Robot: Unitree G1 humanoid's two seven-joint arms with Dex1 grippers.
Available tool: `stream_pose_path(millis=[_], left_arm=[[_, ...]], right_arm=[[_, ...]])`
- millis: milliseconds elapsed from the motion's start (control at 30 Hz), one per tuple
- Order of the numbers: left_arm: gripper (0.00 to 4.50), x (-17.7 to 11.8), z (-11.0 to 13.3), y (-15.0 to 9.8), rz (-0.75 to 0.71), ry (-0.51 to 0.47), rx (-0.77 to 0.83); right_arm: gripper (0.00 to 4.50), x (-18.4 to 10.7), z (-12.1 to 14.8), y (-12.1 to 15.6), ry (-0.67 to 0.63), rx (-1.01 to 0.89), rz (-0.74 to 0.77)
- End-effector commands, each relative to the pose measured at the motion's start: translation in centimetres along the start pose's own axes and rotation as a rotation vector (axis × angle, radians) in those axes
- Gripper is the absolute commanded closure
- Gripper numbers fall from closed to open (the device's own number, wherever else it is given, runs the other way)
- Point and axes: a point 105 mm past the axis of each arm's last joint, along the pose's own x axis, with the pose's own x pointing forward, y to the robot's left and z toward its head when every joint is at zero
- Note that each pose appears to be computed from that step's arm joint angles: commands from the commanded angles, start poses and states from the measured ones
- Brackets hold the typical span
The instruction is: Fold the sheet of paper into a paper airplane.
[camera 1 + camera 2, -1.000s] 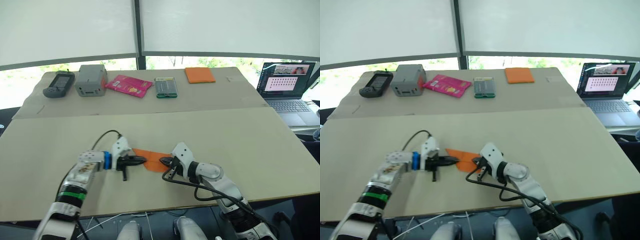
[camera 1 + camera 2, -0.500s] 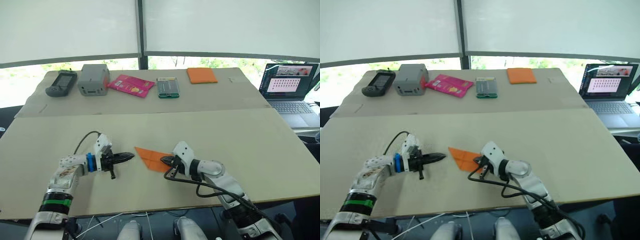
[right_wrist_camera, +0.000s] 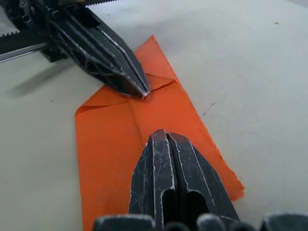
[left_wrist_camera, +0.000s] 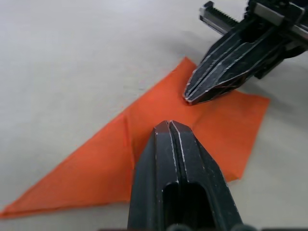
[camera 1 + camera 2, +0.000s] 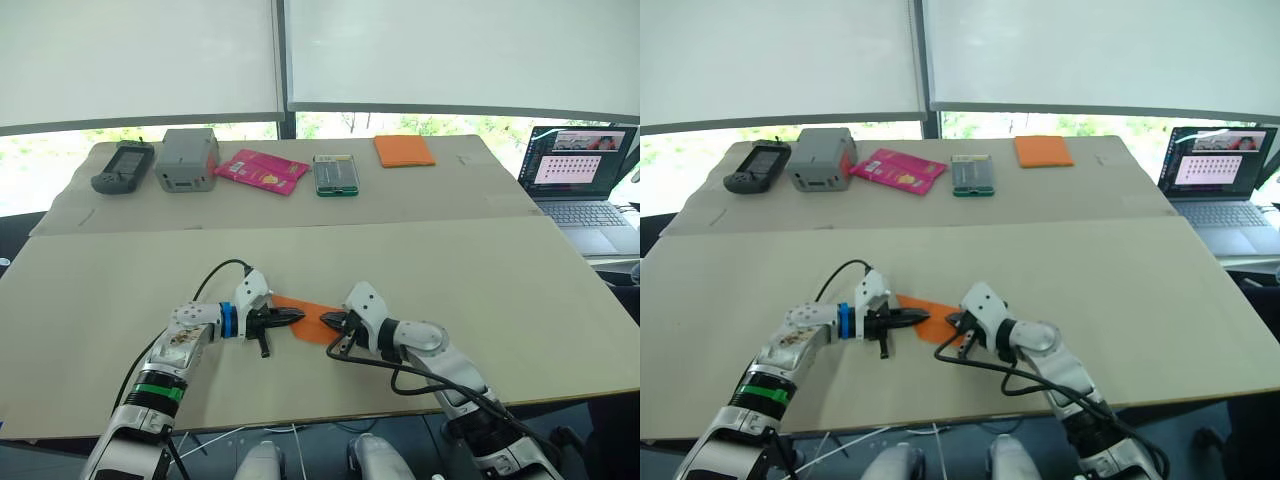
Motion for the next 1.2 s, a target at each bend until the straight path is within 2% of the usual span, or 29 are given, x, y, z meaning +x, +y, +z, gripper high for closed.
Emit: stream_pose_path(millis=[33,233,367,467,533,633,700,767,900,933,1000,1100,1133,1200], left_arm=[[4.5,-3.3,-1.7,2.2,0.129,0.07,-0.036],[4.5,-5.6,-1.9,1.8,0.133,0.049,-0.08],[4.5,-5.1,1.0,0.8,0.092,-0.105,-0.086],[4.5,-5.3,2.2,0.0,0.053,-0.142,-0.077],[4.5,-5.7,2.3,-0.3,0.052,-0.124,-0.068],[4.5,-6.3,1.1,-0.6,0.056,-0.003,0.0],[4.5,-6.9,1.0,-0.5,0.071,0.027,0.0],[4.5,-7.5,0.9,-0.5,0.083,0.062,-0.008],[4.5,-8.1,1.5,-0.5,0.098,0.041,-0.016],[4.09,-8.2,1.5,-0.6,0.104,0.04,-0.017],[3.72,-8.4,1.7,-0.5,0.117,0.034,-0.015],[2.68,-8.5,1.8,-0.3,0.153,0.036,0.004],[2.36,-8.6,1.8,-0.4,0.155,0.039,0.002],[2.36,-8.7,1.7,-0.6,0.151,0.046,-0.005]], right_arm=[[4.47,-0.6,-2.8,0.0,0.107,0.053,-0.013],[4.47,-0.5,-2.7,-0.2,0.103,0.047,-0.013],[4.47,-0.5,-1.4,-0.4,0.033,0.05,-0.004],[4.47,-1.3,0.4,-1.1,-0.036,0.047,-0.003],[4.47,-2.2,1.3,-1.5,-0.061,0.004,0.006],[4.47,-3.4,2.9,-1.7,-0.121,0.006,0.032],[4.47,-4.6,4.2,-2.4,-0.153,0.012,0.035],[3.88,-5.9,4.8,-3.2,-0.146,0.046,0.048],[2.55,-6.7,4.2,-4.5,-0.087,0.1,0.032],[2.08,-6.6,4.1,-4.9,-0.086,0.141,0.017],[1.52,-6.3,4.0,-5.2,-0.086,0.212,0.014],[0.51,-5.3,3.2,-3.8,-0.064,0.414,0.119],[0.45,-4.9,2.9,-3.4,-0.045,0.439,0.142],[0.45,-4.3,2.8,-3.4,-0.053,0.497,0.15]])
